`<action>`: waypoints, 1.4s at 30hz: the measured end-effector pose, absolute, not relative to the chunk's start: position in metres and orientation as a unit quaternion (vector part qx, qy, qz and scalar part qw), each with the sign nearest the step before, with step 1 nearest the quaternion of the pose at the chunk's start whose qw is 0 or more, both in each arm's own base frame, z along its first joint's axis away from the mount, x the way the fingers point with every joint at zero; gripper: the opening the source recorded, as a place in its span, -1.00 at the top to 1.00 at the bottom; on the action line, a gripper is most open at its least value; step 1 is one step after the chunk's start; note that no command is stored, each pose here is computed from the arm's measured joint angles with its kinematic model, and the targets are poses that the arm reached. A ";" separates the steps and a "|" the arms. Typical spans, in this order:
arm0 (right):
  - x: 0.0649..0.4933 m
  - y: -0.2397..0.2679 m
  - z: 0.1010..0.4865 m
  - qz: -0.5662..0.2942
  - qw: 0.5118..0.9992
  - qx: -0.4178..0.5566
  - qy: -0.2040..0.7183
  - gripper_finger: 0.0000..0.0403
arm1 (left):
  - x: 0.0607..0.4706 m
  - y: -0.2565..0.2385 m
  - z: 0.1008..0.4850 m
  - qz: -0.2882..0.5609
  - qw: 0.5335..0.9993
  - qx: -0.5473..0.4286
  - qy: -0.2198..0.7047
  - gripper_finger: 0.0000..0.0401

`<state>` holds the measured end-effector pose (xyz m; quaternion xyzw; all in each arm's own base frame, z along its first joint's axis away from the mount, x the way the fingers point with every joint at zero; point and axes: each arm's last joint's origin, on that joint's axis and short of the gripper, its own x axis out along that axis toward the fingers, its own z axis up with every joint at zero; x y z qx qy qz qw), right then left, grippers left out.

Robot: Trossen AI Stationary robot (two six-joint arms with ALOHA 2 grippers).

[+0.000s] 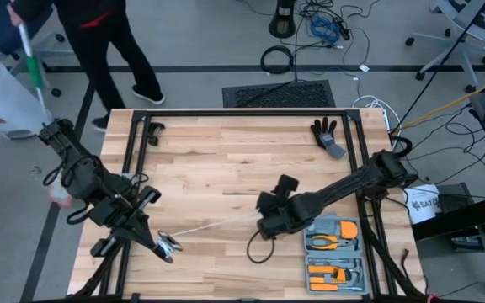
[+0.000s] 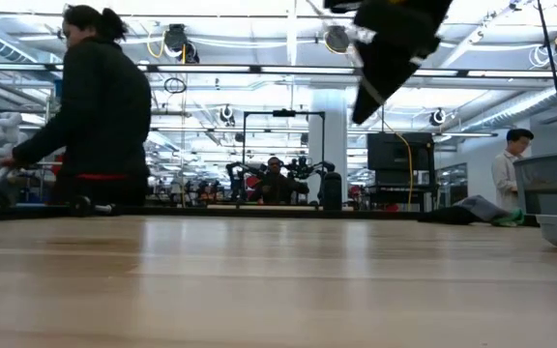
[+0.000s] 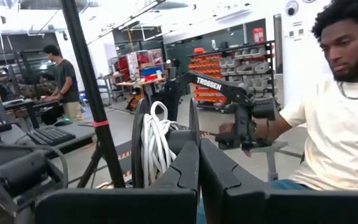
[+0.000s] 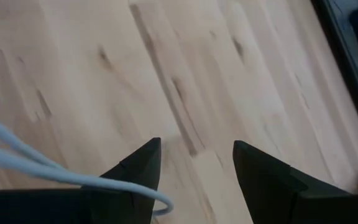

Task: Coil cords
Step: Coil the white cable wire onto the spool

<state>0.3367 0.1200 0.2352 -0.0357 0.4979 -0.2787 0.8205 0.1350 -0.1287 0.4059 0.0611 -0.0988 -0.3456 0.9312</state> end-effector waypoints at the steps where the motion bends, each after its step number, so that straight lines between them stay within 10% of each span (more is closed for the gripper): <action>1: 0.332 0.121 0.239 -0.282 0.817 -0.035 0.501 0.07 | 0.134 -0.129 0.406 -0.346 0.931 0.061 -0.099 0.99; 15: 0.265 0.145 0.321 -0.283 0.891 0.028 0.353 0.07 | 0.126 -0.128 0.407 -0.345 0.931 0.063 -0.097 0.99; 29: 0.235 0.134 0.325 -0.414 0.870 0.043 0.265 0.07 | 0.127 -0.129 0.403 -0.348 0.932 0.064 -0.076 0.99; 42: 0.221 0.163 0.360 -0.359 0.916 0.036 0.176 0.07 | 0.129 -0.126 0.396 -0.293 0.953 0.069 -0.035 0.99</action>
